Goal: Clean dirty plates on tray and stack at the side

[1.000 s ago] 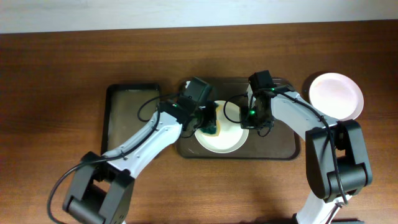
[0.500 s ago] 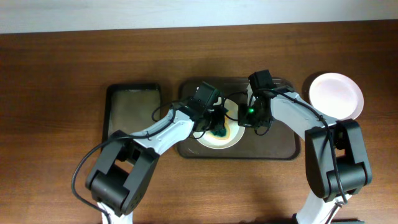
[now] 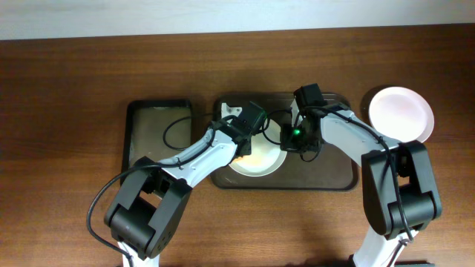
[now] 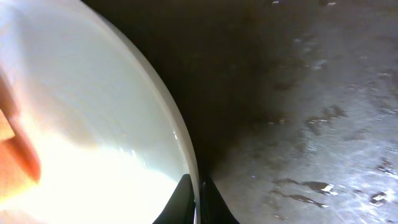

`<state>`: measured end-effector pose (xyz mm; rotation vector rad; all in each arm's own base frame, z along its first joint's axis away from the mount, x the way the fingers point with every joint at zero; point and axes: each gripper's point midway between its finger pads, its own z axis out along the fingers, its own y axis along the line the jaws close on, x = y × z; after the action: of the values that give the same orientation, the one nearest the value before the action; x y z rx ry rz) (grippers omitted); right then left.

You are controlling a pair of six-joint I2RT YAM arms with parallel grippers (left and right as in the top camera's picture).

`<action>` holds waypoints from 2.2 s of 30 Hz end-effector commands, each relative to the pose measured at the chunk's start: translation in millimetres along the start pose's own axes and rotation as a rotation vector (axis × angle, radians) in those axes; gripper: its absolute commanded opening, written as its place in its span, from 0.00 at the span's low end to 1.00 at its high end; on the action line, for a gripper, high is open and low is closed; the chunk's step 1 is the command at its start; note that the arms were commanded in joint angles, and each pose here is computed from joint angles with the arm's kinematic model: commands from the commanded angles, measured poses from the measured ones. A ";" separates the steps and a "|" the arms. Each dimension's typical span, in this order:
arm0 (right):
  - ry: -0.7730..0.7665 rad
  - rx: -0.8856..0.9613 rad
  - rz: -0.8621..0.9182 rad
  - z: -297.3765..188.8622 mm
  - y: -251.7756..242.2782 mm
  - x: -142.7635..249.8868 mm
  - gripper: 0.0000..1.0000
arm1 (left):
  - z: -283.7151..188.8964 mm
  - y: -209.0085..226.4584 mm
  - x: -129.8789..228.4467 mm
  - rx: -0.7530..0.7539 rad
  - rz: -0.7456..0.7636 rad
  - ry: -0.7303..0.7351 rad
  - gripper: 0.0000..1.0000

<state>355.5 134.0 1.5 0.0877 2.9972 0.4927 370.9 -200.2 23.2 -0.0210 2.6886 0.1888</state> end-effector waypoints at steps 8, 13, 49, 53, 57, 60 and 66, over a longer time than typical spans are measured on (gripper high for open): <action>0.088 0.157 0.039 24.9 -40.5 27.8 0.04 | -49.0 -19.2 -47.2 0.214 -0.046 -0.101 0.00; 0.089 0.157 0.039 24.9 -40.5 28.0 0.04 | -49.6 -72.2 -35.8 0.478 -0.064 -0.008 0.00; 0.054 0.131 -0.042 -10.6 -18.4 2.4 0.04 | -106.2 101.7 -95.6 -0.034 -0.167 -0.275 0.00; -0.041 0.205 -0.158 -56.9 -1.8 -23.3 0.04 | -112.3 154.5 -84.9 0.012 -0.282 -0.170 0.00; -0.181 0.427 -0.298 -112.8 15.1 -46.4 0.04 | -97.0 196.2 -60.8 -0.056 -0.347 -0.043 0.00; -0.305 0.691 -0.408 -158.2 30.9 -58.7 0.04 | -85.9 208.1 -52.2 -0.083 -0.367 0.009 0.00; -0.455 1.064 -0.693 -210.6 81.4 -55.3 0.04 | -57.8 195.6 -42.7 -0.056 -0.354 0.092 0.00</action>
<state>387.3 147.5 179.5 -0.5449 2.5294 -0.6592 373.5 -7.2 140.6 -0.5431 2.6466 0.1922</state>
